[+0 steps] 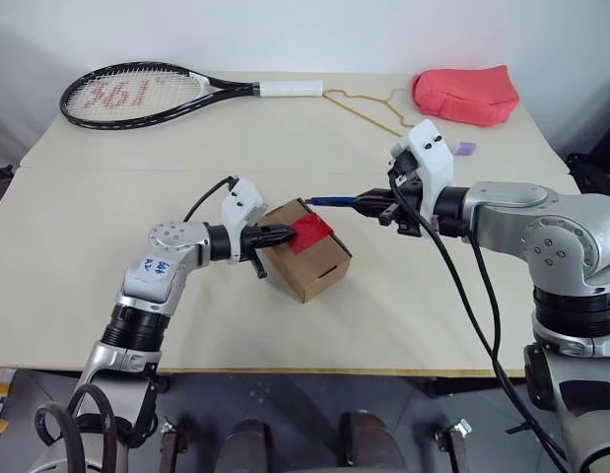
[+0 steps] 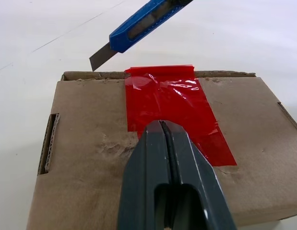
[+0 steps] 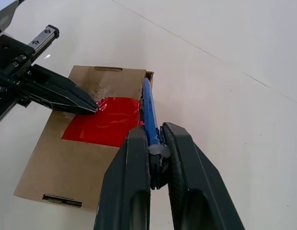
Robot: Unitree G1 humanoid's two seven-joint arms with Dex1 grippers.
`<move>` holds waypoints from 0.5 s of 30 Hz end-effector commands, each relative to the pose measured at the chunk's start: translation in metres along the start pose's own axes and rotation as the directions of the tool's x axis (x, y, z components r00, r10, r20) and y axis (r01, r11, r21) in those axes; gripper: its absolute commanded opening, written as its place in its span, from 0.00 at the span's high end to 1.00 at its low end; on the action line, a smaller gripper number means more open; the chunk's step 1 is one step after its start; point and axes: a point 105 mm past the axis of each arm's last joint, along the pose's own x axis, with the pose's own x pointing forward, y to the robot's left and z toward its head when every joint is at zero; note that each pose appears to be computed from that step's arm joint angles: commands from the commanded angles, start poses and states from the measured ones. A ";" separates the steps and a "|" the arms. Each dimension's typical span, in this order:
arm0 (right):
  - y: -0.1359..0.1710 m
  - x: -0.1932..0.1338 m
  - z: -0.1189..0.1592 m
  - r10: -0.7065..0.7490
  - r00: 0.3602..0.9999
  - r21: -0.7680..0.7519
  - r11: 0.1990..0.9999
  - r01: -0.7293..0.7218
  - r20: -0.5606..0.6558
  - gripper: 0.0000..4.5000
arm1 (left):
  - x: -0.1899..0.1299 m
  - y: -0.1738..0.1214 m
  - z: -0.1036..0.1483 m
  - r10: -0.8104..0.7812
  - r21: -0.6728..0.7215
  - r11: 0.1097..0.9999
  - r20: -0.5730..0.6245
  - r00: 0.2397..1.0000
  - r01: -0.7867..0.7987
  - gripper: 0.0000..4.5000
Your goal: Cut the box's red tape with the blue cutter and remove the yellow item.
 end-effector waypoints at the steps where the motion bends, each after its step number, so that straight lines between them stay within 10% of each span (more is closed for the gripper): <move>1: 0.002 -0.005 0.006 -0.001 0.999 -0.020 1.000 0.001 0.039 0.97 | 0.001 -0.003 -0.019 -0.010 -0.045 0.999 -0.072 0.997 0.006 1.00; 15: 0.003 -0.002 -0.012 0.001 1.000 -0.021 1.000 -0.001 -0.007 0.97 | -0.002 -0.002 -0.020 -0.005 -0.074 0.997 -0.074 0.997 -0.001 1.00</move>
